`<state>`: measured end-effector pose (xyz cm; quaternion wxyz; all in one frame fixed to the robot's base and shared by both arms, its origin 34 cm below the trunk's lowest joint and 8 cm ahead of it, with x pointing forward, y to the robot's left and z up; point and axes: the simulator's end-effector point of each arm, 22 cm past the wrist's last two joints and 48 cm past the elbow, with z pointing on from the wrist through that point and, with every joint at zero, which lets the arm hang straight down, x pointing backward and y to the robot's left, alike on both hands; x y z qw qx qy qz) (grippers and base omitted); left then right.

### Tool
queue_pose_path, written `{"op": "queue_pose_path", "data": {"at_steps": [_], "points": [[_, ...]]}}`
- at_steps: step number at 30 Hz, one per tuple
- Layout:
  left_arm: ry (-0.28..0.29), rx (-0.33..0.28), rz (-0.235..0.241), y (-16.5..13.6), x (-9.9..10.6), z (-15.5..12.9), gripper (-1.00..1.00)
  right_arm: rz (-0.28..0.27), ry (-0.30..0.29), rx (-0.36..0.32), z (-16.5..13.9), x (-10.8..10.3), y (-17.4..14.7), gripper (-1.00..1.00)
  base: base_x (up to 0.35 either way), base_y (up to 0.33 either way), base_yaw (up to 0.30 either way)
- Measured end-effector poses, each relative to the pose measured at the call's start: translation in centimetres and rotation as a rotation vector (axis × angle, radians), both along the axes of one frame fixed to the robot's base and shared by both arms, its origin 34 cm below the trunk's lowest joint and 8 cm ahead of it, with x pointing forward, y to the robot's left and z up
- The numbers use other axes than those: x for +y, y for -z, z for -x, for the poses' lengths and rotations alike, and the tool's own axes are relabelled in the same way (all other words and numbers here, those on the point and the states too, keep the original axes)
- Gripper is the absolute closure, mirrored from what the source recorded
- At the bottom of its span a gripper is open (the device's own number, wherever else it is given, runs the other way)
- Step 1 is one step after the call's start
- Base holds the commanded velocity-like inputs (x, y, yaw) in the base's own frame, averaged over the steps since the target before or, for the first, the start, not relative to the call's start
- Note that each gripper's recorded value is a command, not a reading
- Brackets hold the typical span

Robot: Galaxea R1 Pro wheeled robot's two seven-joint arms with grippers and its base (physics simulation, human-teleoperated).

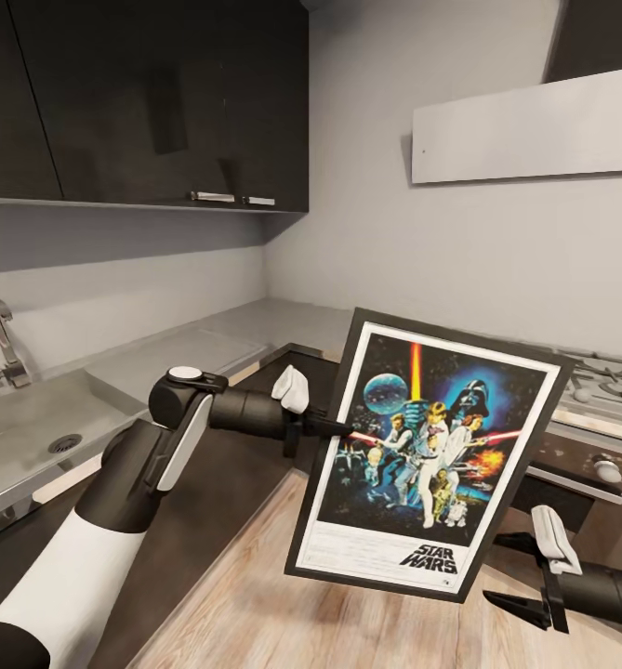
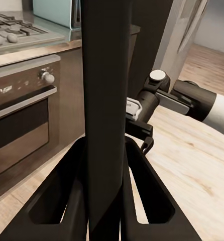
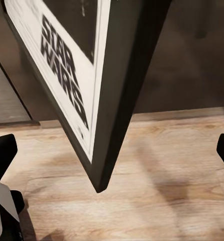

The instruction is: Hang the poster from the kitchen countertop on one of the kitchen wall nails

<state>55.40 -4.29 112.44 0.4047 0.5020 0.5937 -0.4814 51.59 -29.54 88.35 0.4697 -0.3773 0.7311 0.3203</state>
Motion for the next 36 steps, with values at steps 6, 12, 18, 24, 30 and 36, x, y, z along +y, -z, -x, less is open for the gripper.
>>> {"op": "queue_pose_path", "data": {"at_steps": [6,12,18,24,30,36], "points": [[0.000,-0.001,0.000,0.0,0.0,0.0,1.00,-0.003,0.003,0.008,0.0,-0.1,0.3,-1.00,0.000,0.000,0.000],[0.000,-0.001,-0.001,0.0,0.0,0.0,1.00,-0.007,0.004,0.011,0.0,0.0,0.4,-1.00,0.000,0.000,0.000],[0.000,-0.004,0.000,0.0,0.0,0.0,1.00,-0.022,-0.003,0.006,0.0,0.5,0.2,-1.00,0.000,0.000,0.000],[0.002,-0.006,0.002,-0.1,0.0,0.1,1.00,-0.020,-0.040,0.016,0.4,1.8,0.7,-1.00,0.000,0.000,0.000],[0.007,-0.021,0.008,-0.3,-0.1,0.2,1.00,-0.019,-0.049,0.018,0.5,2.0,0.8,-1.00,0.000,0.000,0.000],[0.011,-0.025,0.010,-0.4,-0.2,0.3,1.00,-0.019,-0.051,0.019,0.5,2.1,0.9,-1.00,0.000,0.000,0.000]]}}
